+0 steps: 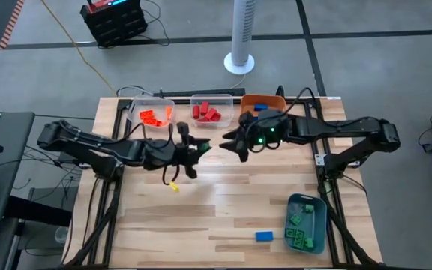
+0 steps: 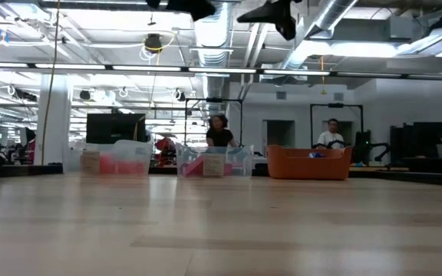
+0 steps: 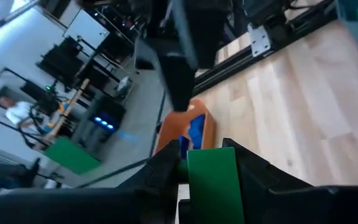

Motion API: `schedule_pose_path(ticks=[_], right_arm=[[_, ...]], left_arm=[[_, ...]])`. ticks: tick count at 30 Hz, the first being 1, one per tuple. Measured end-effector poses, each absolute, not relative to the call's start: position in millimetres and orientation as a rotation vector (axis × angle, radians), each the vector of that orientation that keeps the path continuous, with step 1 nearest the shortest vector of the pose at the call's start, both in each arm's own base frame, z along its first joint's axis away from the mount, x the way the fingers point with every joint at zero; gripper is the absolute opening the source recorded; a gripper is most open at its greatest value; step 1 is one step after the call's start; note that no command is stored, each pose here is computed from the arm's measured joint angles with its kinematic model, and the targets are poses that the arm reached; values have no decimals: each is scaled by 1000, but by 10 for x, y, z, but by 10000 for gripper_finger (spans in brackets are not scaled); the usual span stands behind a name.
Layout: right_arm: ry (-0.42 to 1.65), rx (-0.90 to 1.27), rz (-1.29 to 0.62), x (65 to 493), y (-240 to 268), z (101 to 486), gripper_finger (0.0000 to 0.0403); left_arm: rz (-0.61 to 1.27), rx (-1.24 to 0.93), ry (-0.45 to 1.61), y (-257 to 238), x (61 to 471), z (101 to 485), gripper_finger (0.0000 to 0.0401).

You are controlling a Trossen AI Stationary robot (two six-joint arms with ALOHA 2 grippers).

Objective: Sort blocks
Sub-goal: Put the green game piece into the blue bin

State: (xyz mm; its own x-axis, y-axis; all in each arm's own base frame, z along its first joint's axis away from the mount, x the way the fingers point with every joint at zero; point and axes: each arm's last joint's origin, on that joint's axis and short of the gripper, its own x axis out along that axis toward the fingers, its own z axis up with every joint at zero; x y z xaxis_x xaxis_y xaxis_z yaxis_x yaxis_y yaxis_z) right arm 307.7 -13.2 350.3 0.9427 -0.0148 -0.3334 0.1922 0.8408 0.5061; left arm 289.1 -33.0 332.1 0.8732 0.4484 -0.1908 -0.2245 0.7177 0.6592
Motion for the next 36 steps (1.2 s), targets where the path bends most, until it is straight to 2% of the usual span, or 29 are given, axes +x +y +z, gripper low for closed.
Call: schedule_pose_path(ticks=[12, 22, 36], right_arm=[[299, 601, -73, 3076, -285, 3537, 250], [251, 594, -40, 3090, -289, 3590, 251], [178, 546, -30, 3097, -335, 3660, 241]], left_arm=[[372, 871, 345, -273, 3259, 3397, 97], [436, 859, 273, -174, 3340, 3503, 98], [334, 810, 113, -100, 3369, 3591, 99]])
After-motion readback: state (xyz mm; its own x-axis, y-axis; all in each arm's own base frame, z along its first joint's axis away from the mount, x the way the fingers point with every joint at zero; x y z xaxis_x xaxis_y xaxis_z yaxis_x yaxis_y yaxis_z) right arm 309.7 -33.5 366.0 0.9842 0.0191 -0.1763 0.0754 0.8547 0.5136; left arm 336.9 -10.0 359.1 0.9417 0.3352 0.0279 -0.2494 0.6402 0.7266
